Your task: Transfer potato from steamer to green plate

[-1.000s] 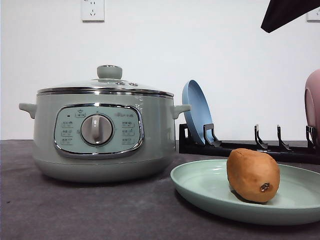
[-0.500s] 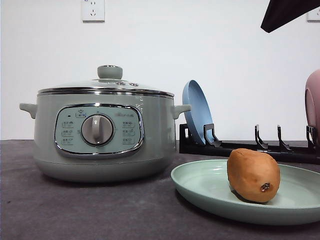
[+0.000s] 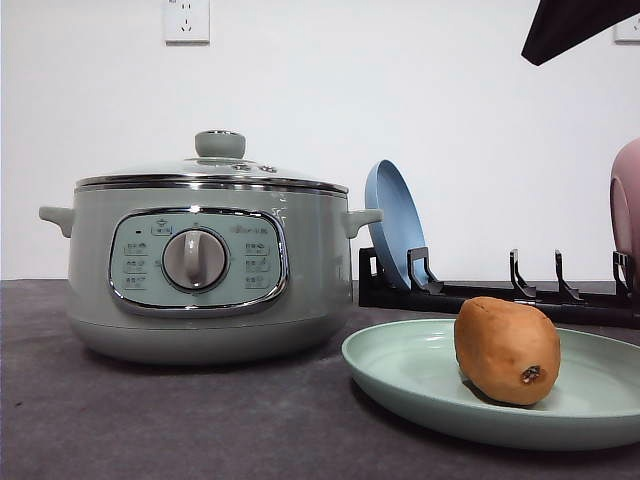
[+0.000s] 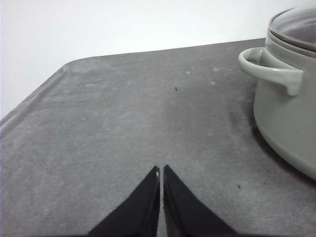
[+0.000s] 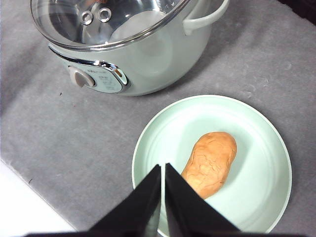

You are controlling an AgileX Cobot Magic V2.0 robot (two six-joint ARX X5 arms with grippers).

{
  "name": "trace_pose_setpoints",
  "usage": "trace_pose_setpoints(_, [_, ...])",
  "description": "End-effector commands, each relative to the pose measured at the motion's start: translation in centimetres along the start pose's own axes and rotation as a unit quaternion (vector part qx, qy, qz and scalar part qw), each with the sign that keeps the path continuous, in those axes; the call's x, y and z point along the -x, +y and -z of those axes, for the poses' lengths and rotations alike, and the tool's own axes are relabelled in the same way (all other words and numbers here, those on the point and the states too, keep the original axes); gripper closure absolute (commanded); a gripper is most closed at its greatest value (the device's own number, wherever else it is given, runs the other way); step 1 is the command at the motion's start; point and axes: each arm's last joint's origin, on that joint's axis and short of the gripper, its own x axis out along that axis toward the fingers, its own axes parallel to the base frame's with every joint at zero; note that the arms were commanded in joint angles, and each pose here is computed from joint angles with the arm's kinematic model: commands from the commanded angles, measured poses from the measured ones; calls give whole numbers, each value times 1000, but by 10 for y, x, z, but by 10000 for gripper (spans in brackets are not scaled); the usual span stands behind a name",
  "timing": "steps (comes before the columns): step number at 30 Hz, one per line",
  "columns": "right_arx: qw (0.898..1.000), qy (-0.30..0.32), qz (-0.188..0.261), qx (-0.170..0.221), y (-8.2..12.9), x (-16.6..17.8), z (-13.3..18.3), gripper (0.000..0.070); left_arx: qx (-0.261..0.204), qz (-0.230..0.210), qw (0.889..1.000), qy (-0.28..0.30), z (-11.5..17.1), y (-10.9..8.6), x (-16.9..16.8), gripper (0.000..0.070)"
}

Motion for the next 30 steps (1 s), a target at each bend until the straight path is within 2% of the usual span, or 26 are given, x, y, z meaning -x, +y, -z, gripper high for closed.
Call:
trace_pose_setpoints(1, [1000,-9,-4,8,2,2,-4,700,9,0,1000,13,7,-1,-2,697])
trace_pose_setpoints(25, [1000,-10,-3,11,2,2,-4,700,9,0,1000,13,7,-1,-2,697])
trace_pose_setpoints(27, [1000,-14,8,26,1,2,-5,700,9,0,1000,13,7,-1,-2,697])
trace_pose_setpoints(30, [995,-57,69,35,-6,8,-9,700,9,0,1000,13,7,-1,-2,697])
